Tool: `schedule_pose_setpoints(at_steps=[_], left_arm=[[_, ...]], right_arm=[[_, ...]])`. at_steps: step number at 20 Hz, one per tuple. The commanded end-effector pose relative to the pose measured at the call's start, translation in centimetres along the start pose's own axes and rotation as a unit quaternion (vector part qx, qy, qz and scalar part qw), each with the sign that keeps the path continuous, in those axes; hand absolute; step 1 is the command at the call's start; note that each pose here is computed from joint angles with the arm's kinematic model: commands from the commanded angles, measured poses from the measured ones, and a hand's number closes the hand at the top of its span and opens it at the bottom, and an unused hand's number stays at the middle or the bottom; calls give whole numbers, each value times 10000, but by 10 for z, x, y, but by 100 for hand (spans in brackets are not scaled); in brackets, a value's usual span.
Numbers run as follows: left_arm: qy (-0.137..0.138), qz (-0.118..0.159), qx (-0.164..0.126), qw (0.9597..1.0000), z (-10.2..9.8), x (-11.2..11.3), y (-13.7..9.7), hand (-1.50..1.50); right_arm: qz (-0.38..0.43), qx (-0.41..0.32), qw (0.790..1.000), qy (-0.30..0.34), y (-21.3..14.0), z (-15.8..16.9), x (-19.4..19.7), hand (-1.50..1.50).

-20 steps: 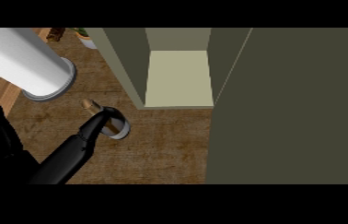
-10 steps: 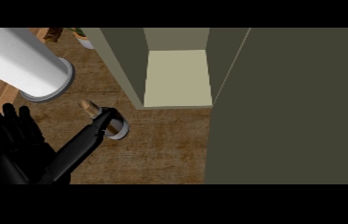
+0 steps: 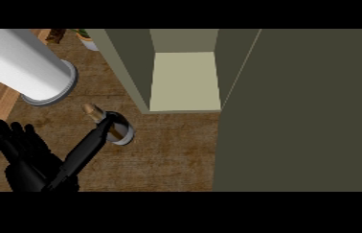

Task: Pick up the wine, place it into the cabinet and close the cabinet

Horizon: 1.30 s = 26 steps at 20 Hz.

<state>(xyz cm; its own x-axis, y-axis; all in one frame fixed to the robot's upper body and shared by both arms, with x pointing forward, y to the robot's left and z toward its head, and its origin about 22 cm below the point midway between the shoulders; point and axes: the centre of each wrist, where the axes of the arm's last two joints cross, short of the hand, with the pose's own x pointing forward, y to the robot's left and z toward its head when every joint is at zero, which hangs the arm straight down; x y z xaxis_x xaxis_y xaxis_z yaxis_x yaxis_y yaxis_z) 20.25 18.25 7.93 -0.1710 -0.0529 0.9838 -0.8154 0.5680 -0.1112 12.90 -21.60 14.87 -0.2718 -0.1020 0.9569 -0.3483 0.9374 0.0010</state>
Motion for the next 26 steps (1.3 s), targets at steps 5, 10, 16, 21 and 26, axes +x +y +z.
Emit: schedule_pose_setpoints(at_steps=[5,10,16,21,26], left_arm=[[432,14,389,9983,-4,-20,-1,-150],[567,-72,234,9981,3,-27,-4,-150],[869,102,-102,9961,23,-23,-12,-150],[876,247,-263,9955,32,-20,-20,-150],[1117,395,-348,9923,29,-14,-19,-150]], right_arm=[[-388,88,9986,-349,0,20,19,-150],[-338,106,9987,-363,-2,23,20,-150],[-433,85,9985,-320,2,21,14,-150],[-346,176,9984,-415,-1,18,7,-150],[-331,101,9988,-342,1,14,2,-150]])
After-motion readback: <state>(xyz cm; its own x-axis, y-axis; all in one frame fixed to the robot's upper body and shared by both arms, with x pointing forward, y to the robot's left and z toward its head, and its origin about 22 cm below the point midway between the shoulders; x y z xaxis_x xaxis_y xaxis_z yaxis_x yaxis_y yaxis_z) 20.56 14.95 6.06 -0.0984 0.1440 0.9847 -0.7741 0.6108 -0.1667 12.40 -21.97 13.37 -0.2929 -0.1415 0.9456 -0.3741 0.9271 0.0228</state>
